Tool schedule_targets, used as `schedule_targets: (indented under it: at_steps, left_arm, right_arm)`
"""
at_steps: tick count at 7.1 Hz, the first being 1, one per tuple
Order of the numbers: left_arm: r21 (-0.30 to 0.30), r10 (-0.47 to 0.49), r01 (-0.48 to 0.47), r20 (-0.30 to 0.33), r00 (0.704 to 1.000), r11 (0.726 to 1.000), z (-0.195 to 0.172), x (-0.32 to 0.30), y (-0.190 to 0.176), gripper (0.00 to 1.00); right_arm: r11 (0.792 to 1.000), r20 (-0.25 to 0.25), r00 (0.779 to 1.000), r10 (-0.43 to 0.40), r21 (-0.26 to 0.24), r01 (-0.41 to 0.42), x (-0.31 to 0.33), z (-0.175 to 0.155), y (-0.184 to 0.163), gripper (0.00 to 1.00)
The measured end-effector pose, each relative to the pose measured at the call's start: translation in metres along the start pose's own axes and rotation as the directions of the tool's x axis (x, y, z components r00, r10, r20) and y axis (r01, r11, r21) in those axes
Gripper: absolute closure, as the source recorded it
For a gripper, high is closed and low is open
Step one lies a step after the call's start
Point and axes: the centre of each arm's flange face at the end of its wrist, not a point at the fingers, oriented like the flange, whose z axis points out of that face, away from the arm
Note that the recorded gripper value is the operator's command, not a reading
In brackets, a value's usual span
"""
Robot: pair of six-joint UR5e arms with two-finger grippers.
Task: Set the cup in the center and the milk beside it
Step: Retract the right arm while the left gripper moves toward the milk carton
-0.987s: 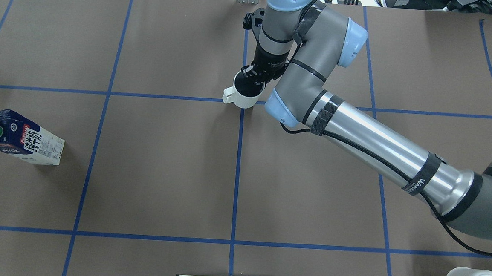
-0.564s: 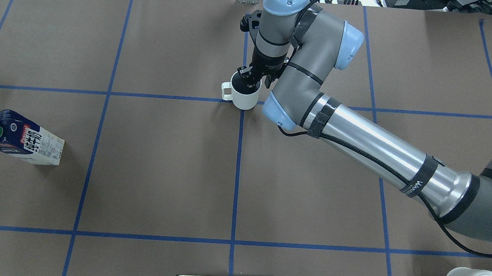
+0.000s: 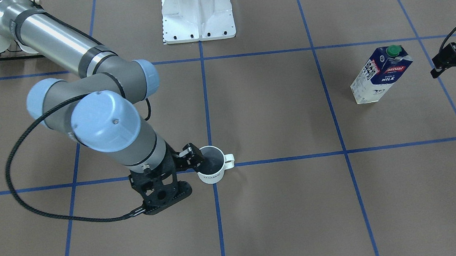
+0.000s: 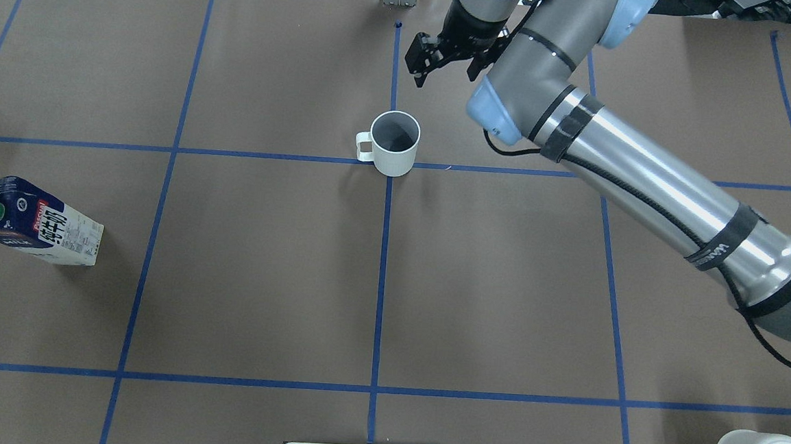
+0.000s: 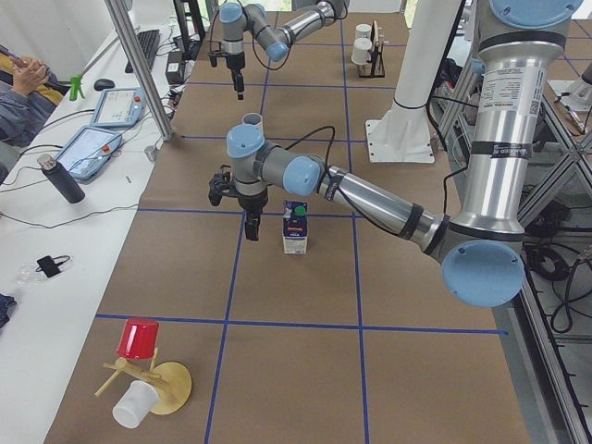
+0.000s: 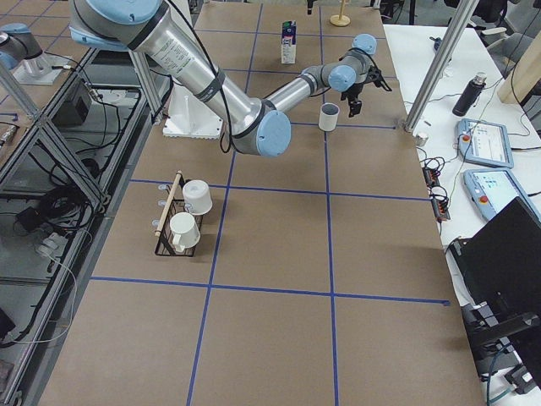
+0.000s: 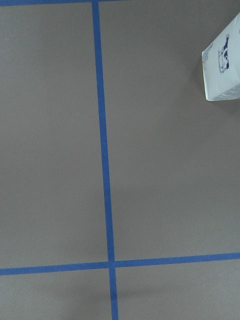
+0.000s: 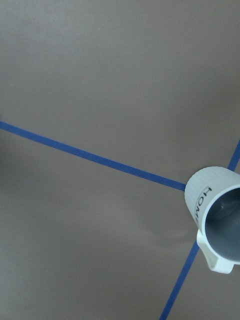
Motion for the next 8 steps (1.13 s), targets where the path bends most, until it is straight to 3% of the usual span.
schedule_targets:
  at_steps: [1, 2, 4, 6, 8]
  left_arm:
    - [0.017, -0.061, 0.061, -0.013, 0.998, 0.998, -0.011, 0.010, 0.007, 0.02]
    - [0.026, -0.106, 0.106, -0.027, 0.994, 0.994, -0.019, 0.020, 0.019, 0.02]
    - [0.014, -0.122, 0.122, -0.042, 0.992, 0.992, -0.017, 0.049, 0.037, 0.02]
    - [0.022, -0.110, 0.112, -0.052, 0.993, 0.994, -0.005, 0.074, 0.040, 0.02]
    - [0.006, -0.085, 0.086, -0.047, 0.995, 0.996, 0.014, 0.079, 0.052, 0.02]
  right_arm:
    - [0.998, -0.011, 0.998, 0.056, 0.003, -0.056, 0.052, -0.020, 0.018, 0.00]
    - [0.992, -0.051, 0.990, 0.128, 0.010, -0.127, 0.116, -0.040, 0.049, 0.00]
    - [0.965, -0.125, 0.957, 0.262, 0.013, -0.263, 0.229, -0.085, 0.143, 0.00]
    - [0.957, -0.154, 0.945, 0.288, 0.021, -0.288, 0.289, -0.123, 0.235, 0.00]
    - [0.955, -0.175, 0.939, 0.296, 0.021, -0.297, 0.307, -0.128, 0.261, 0.00]
